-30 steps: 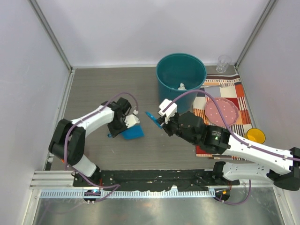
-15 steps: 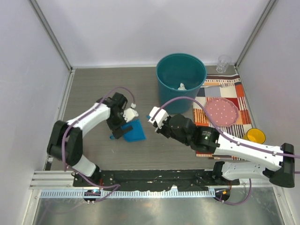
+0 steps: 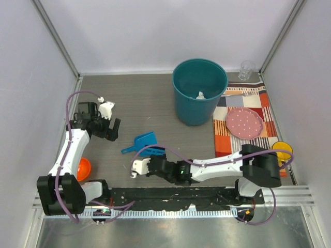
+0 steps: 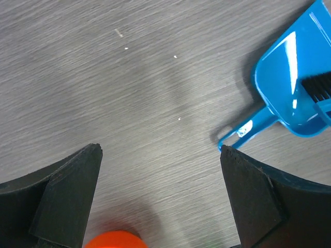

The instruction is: Sweep away the paper scraps from the table

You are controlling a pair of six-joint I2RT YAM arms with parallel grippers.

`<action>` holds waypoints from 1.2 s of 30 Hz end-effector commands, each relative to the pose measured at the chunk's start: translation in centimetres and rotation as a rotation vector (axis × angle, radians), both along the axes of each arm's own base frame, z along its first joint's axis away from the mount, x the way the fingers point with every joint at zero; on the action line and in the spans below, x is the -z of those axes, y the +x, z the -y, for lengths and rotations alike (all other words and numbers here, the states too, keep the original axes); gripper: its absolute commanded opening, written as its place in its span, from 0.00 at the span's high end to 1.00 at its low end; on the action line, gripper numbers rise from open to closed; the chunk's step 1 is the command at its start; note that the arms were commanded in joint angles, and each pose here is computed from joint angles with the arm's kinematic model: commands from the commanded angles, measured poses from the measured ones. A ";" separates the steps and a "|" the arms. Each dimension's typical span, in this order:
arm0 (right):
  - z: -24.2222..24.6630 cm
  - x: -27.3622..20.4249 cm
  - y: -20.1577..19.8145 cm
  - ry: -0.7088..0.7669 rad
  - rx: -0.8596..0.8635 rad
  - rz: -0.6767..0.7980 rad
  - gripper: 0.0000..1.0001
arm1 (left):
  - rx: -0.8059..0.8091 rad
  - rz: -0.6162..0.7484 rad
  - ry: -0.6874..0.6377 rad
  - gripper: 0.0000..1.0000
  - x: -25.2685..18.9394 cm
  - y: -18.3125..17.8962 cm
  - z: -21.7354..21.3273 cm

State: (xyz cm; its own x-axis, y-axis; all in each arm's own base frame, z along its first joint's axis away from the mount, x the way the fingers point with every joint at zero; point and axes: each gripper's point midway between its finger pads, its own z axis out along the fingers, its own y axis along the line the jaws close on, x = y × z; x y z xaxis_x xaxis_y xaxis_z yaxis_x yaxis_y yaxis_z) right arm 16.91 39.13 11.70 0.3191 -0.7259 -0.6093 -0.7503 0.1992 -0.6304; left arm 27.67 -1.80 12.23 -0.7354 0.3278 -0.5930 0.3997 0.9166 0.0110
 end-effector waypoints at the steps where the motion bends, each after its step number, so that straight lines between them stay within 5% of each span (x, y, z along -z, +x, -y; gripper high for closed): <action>1: -1.4 -1.5 0.7 0.030 0.041 0.120 0.98 | -0.078 0.128 -0.046 0.00 -2.1 2.5 -0.5; 3: -1.8 -0.5 -0.4 0.006 0.035 0.099 0.88 | -0.059 0.123 -0.064 0.00 -1.9 2.3 0.0; 4: -1.9 0.0 -0.8 -0.011 0.030 0.077 0.63 | -0.050 0.115 -0.067 0.00 -1.7 2.3 0.1; 6: -1.9 0.9 -1.8 -0.052 0.043 0.000 0.47 | -0.043 0.102 -0.074 0.00 -1.2 2.1 0.3; 7: -2.0 1.5 -1.8 -0.063 0.062 -0.009 0.24 | -0.039 0.098 -0.074 0.00 -1.0 2.1 0.3; 8: -1.3 1.5 -1.7 -0.102 0.094 0.000 0.15 | -0.041 0.093 -0.076 0.00 -0.7 2.0 0.3; 12: -1.5 1.1 -2.3 -0.076 0.103 -0.049 0.14 | -0.063 0.165 -0.079 0.00 -1.5 3.2 0.1; 20: 0.0 -6.5 -5.8 0.328 -0.018 -0.287 0.13 | -0.139 0.280 -0.133 0.00 -2.3 4.6 0.2; 26: 10.2 -5.0 4.2 0.588 0.456 -0.461 0.13 | -0.339 0.408 -0.129 0.00 -3.0 6.1 -2.1; 30: 17.6 -6.2 7.8 0.748 0.706 -0.343 0.13 | -0.423 0.460 -0.138 0.00 -2.5 6.6 -3.0; 36: 25.6 -3.3 11.2 0.787 1.034 -0.307 0.11 | -0.401 0.463 -0.169 0.00 -0.9 6.4 -2.3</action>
